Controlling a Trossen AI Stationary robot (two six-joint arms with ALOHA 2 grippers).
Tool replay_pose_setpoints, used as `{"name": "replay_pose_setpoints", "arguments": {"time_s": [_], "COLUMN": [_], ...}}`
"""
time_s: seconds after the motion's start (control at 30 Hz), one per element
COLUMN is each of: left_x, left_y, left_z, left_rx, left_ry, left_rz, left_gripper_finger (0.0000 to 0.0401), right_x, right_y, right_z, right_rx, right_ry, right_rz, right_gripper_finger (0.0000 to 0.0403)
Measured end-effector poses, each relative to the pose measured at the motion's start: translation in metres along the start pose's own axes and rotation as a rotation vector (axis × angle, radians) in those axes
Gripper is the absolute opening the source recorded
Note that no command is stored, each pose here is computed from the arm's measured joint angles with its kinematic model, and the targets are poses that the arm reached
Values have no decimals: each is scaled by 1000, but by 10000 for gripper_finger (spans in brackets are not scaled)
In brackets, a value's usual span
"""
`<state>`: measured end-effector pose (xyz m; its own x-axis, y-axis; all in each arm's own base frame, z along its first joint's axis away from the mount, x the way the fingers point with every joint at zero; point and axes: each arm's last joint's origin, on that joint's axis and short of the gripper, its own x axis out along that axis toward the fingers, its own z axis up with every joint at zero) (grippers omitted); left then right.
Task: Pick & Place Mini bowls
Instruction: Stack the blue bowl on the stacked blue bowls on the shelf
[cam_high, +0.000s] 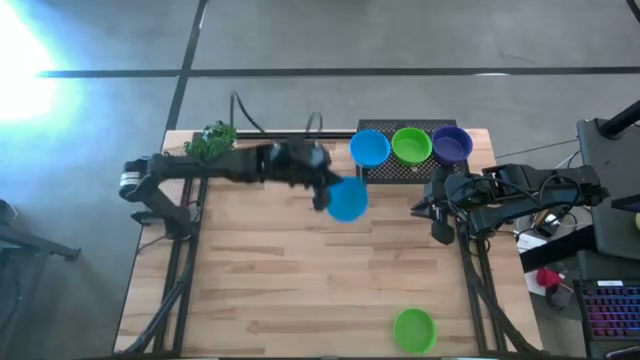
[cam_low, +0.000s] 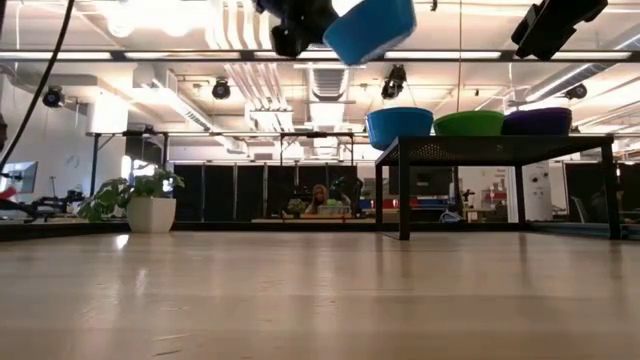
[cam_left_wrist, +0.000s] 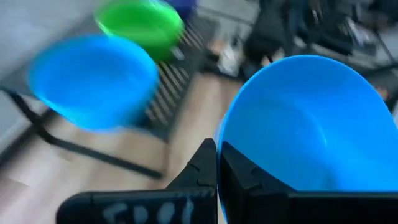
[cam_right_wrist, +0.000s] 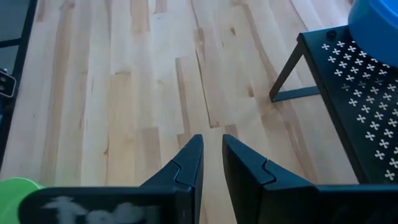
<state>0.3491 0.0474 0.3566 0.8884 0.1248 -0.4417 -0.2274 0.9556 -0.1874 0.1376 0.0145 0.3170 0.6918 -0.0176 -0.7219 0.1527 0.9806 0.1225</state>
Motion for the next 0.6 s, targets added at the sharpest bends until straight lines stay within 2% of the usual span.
{"name": "replay_pose_setpoints", "arguments": {"time_s": [0.2,0.33,0.6], "left_x": [-22,-27,2], "left_y": [35,58,91], "left_z": [55,81,98], "left_rx": [4,-26,-39], "left_ry": [-76,-98,-25], "left_rz": [103,158,232], "left_gripper_finger": [0,0,0], "right_x": [0,0,0], "right_y": [0,0,0], "right_z": [0,1,1], "right_rx": [0,1,6], "right_ry": [-2,-6,-12], "right_rz": [-2,-1,1], "right_gripper_finger": [56,56,56]}}
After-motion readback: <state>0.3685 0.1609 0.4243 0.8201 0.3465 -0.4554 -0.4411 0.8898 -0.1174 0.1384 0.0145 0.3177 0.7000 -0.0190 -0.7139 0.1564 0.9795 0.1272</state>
